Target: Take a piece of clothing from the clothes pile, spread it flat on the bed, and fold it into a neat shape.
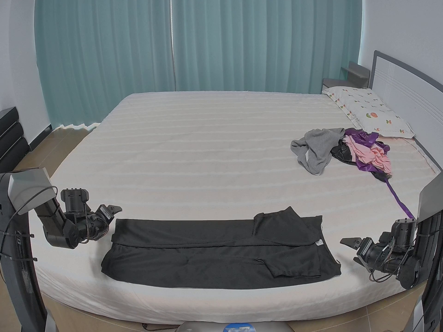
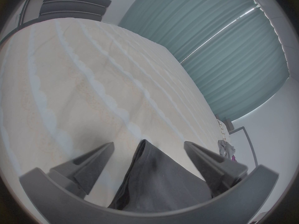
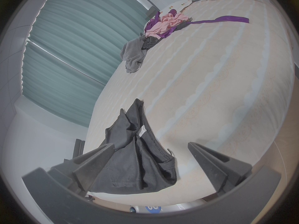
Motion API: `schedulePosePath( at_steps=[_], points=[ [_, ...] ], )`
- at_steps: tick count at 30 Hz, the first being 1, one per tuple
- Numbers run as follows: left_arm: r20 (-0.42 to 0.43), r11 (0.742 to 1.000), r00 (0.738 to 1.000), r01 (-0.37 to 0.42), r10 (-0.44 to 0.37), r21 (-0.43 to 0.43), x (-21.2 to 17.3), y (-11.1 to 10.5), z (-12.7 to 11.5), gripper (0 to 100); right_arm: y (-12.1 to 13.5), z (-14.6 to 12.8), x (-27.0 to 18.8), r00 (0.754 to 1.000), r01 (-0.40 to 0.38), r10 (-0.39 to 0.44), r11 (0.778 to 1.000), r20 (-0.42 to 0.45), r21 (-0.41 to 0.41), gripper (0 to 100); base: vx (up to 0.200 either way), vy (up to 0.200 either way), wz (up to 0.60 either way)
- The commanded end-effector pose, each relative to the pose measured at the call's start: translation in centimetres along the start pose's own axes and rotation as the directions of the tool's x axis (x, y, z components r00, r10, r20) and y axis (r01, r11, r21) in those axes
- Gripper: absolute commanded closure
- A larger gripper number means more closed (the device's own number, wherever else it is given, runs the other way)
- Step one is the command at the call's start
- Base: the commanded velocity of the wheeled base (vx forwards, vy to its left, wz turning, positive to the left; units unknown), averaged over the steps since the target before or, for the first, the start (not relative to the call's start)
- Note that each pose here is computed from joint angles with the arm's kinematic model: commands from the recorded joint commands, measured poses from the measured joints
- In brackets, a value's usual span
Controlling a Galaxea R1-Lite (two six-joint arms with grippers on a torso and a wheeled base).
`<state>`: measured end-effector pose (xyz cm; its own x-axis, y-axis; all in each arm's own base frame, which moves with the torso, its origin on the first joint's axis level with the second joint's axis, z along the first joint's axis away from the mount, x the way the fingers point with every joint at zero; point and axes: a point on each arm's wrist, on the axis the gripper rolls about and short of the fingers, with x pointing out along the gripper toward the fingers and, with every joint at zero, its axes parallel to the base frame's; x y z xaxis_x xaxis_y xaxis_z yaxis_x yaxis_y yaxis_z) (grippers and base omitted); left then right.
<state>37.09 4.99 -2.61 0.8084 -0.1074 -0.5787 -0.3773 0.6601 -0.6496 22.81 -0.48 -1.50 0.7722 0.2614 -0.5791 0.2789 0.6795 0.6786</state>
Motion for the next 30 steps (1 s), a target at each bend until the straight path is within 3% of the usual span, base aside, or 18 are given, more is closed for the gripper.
schedulePosePath(
  at_steps=[1, 8, 11, 12, 21, 24, 30],
  points=[
    [0.009, 0.999, 0.999, 0.037, -0.036, -0.03, -3.3, -0.1, 1.2, 0, 0.1, 0.1, -0.1, 1.0, -0.01, 0.01, 1.0, 0.007, -0.004, 0, 0.0, 0.0, 0.0],
    [-0.147, 0.98, 0.969, 0.197, -0.199, -0.028, -8.2, 0.5, 0.2, 0, 0.0, -0.1, -0.1, 1.0, -0.01, 0.01, 1.0, -0.005, -0.002, 0, 0.0, 0.0, 0.0],
    [-0.168, 0.978, 0.967, 0.203, -0.192, 0.049, -8.3, 1.1, -0.1, 0, 0.1, -0.3, -0.2, 1.0, -0.01, 0.01, 1.0, -0.014, -0.004, 0, 0.0, 0.0, 0.0],
    [-0.207, 0.973, 0.966, 0.186, -0.156, 0.136, -7.6, 2.5, -1.0, 0, 0.1, -0.5, -0.3, 1.0, -0.008, 0.008, 1.0, -0.021, -0.004, 0, 0.0, 0.0, 0.0],
    [-0.29, 0.934, 0.953, 0.182, -0.09, 0.309, -7.6, 4.7, -3.4, 0, 0.1, -0.5, -0.2, 1.0, -0.007, 0.007, 1.0, -0.024, -0.004, 0, 0.0, 0.0, 0.0],
    [-0.302, 0.924, 0.95, 0.184, -0.08, 0.336, -7.9, 5.0, -3.9, 0, 0.1, -0.5, -0.2, 1.0, -0.007, 0.007, 1.0, -0.024, -0.004, 0, 0.0, 0.0, 0.0],
    [-0.3, 0.93, 0.952, 0.169, -0.067, 0.326, -8.5, 5.5, -3.9, 0, 0.1, -0.5, -0.2, 1.0, -0.006, 0.006, 1.0, -0.025, -0.004, 0, 0.0, 0.0, 0.0]
  ],
)
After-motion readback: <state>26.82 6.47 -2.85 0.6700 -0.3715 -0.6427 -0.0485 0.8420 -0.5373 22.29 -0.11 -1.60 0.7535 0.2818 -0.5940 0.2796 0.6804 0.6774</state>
